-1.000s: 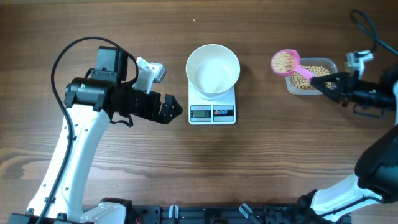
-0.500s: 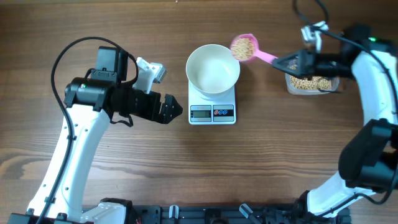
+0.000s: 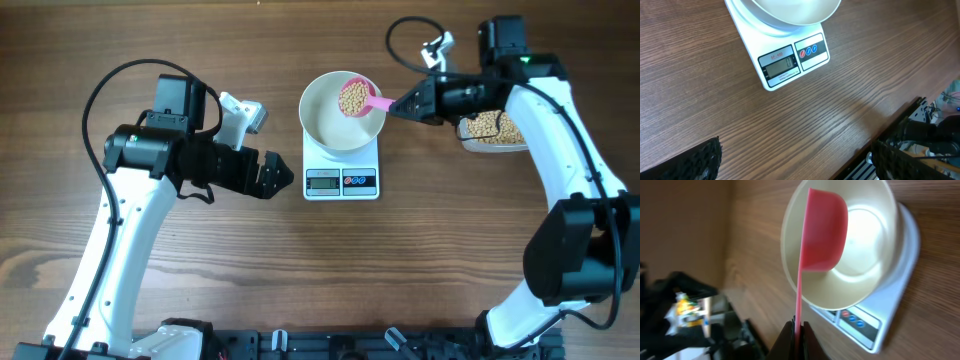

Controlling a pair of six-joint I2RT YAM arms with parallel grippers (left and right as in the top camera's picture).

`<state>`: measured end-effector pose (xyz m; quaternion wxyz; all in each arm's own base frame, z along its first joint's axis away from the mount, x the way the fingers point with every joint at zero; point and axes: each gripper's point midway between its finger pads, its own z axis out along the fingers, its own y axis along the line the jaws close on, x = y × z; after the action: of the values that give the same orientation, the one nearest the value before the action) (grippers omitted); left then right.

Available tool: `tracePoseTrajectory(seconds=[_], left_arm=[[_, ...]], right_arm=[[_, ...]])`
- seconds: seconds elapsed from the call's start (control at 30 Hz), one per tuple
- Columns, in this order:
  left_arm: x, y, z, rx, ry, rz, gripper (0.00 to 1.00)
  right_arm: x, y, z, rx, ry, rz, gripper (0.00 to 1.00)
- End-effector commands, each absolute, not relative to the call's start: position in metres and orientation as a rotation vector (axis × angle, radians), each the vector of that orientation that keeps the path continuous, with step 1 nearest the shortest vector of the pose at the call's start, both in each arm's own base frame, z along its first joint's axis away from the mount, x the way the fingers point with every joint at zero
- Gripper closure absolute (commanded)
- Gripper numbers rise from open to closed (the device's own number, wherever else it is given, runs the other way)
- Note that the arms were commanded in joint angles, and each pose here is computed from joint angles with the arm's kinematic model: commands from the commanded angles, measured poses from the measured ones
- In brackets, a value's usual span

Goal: Scoop item into bowl and weigh 150g on scale
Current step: 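Carry the filled pink scoop left over the white bowl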

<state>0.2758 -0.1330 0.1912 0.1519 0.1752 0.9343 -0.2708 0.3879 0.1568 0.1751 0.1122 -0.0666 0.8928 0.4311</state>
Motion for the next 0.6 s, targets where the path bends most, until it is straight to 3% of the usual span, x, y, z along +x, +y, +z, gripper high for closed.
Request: tracePoseTrajectory(seconds=[0.0,0.57], left_arm=[[0.272,-0.137,0.194,0.512,2.669,-0.808,0.0],[0.272,-0.137,0.194,0.512,2.669,-0.808,0.0]], right_arm=[[0.397,0.157,0.18,-0.225,2.62,1.1,0.96],[0.395,0.188,0.202,-0.542,2.519,0.635,0.96]])
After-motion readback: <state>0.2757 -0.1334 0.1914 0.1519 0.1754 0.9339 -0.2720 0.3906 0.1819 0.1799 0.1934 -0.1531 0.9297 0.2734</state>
